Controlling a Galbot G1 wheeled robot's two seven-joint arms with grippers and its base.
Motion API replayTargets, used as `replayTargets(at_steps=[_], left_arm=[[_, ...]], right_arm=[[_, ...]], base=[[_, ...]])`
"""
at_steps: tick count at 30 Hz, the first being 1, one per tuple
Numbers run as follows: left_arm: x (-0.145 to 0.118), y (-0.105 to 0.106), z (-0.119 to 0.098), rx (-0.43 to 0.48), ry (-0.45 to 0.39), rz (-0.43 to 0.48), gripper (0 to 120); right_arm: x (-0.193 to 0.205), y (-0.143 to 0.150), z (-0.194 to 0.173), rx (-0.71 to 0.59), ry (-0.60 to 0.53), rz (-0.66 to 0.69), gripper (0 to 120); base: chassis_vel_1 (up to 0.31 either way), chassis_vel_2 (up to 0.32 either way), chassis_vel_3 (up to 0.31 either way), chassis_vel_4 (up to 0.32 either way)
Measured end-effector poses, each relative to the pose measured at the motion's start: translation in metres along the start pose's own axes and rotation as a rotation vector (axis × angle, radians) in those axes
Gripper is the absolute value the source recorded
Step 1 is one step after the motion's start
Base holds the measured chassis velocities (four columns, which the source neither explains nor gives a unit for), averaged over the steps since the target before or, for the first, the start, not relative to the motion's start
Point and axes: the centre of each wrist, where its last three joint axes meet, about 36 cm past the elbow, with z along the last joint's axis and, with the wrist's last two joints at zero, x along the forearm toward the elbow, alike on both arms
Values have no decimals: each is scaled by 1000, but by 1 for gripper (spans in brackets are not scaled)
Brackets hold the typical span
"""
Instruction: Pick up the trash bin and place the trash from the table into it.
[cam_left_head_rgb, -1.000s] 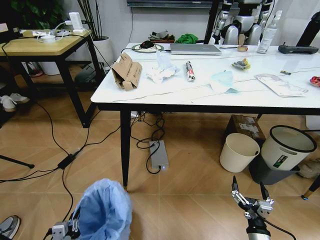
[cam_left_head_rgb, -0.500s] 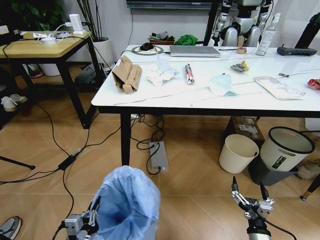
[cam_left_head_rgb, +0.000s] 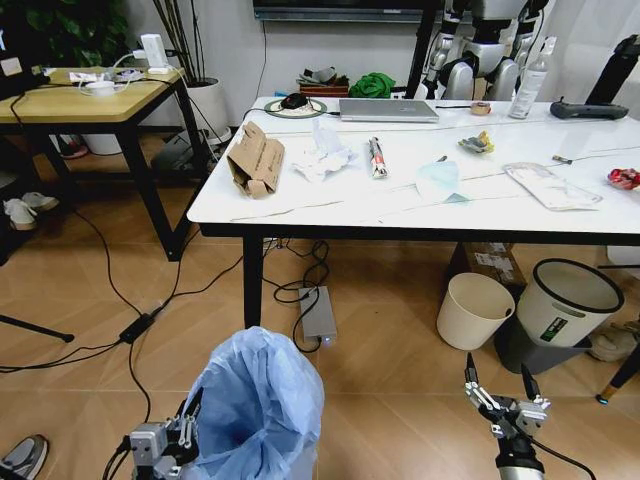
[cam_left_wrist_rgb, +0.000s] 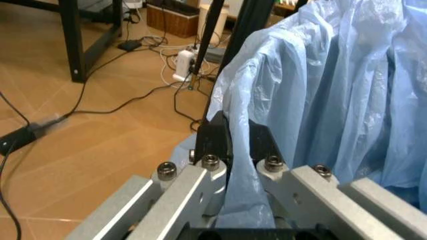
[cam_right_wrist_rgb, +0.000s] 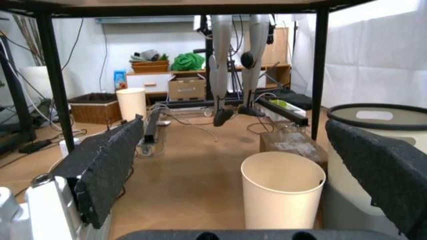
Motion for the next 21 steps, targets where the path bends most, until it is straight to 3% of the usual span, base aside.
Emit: replayTargets(at_steps=[5, 21], left_arm=[[-5, 7, 8, -3, 11, -6, 0], [-4, -8, 7, 30, 22, 20, 0]], right_arm=[[3, 2, 1, 7, 10, -1, 100], [7, 8, -12, 34, 9, -20, 100]], base=[[0, 0, 0, 0], [0, 0, 0, 0]])
